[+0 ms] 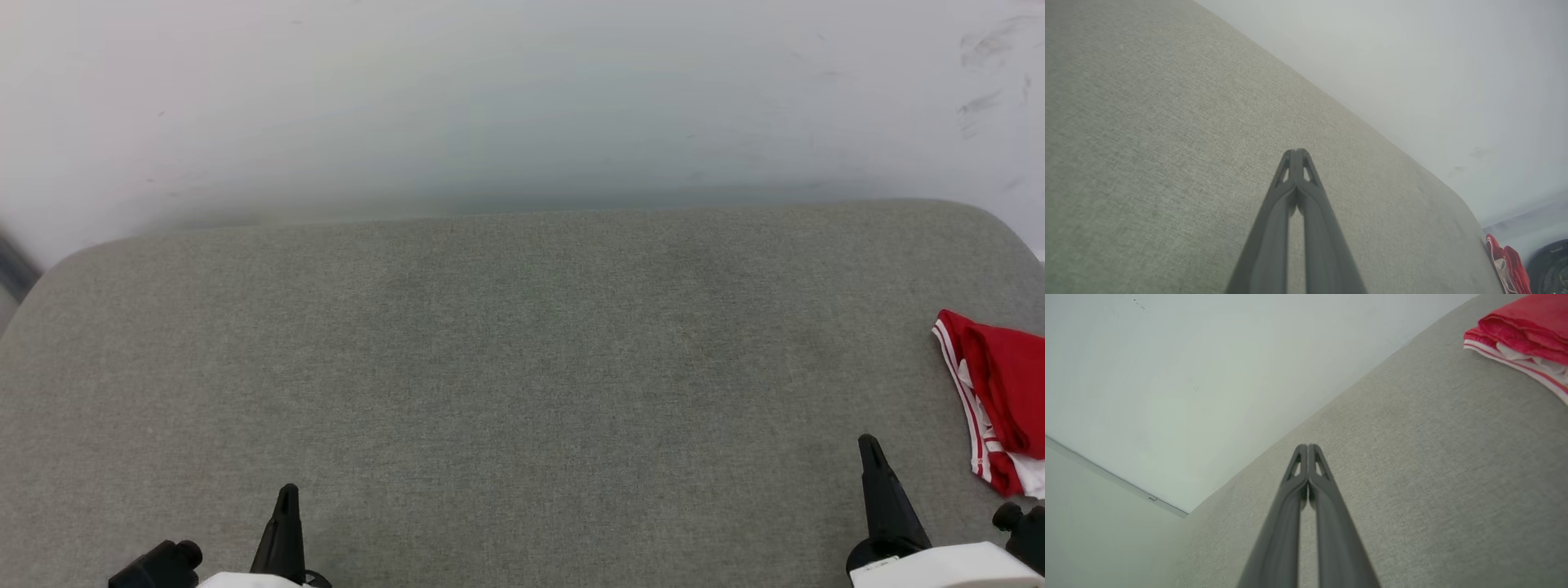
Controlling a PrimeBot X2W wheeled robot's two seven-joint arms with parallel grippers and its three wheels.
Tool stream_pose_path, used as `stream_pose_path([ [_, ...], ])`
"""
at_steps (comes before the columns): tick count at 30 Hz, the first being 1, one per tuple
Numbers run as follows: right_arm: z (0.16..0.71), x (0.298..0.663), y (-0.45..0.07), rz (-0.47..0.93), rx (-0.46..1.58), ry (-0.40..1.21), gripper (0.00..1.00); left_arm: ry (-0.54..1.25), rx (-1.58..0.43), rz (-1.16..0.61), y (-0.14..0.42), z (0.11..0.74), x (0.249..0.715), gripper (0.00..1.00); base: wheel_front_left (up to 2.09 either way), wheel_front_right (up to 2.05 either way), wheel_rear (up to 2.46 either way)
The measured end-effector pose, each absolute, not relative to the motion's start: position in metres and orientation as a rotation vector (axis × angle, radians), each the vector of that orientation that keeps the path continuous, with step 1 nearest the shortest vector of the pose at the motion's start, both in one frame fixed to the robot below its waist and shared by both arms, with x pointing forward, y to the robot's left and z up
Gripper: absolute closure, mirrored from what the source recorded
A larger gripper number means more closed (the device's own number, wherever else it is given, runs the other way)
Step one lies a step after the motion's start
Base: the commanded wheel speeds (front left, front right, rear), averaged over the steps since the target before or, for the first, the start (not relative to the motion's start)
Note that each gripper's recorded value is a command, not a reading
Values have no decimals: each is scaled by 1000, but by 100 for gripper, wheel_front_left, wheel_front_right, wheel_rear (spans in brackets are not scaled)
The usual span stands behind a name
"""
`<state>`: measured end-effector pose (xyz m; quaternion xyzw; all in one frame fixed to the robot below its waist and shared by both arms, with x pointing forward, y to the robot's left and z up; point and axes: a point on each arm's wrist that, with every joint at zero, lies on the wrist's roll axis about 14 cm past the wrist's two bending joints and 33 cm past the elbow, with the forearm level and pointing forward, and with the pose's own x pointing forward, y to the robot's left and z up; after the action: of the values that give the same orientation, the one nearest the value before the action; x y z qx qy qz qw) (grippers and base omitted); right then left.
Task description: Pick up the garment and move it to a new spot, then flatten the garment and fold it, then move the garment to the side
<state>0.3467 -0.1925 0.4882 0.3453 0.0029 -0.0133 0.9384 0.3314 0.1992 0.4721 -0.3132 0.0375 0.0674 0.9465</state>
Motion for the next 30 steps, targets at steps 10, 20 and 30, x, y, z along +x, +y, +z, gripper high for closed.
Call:
stream_pose_path([
  [10,488,352,-195,-40,836,12,100,82,-782,132,199,473,339,100,0,0,0],
  [20,490,359,-196,-43,957,16,100,78,-915,121,199,476,348,100,0,0,0],
  [30,492,365,-197,-45,1088,18,100,75,-1057,107,198,480,356,100,0,0,0],
])
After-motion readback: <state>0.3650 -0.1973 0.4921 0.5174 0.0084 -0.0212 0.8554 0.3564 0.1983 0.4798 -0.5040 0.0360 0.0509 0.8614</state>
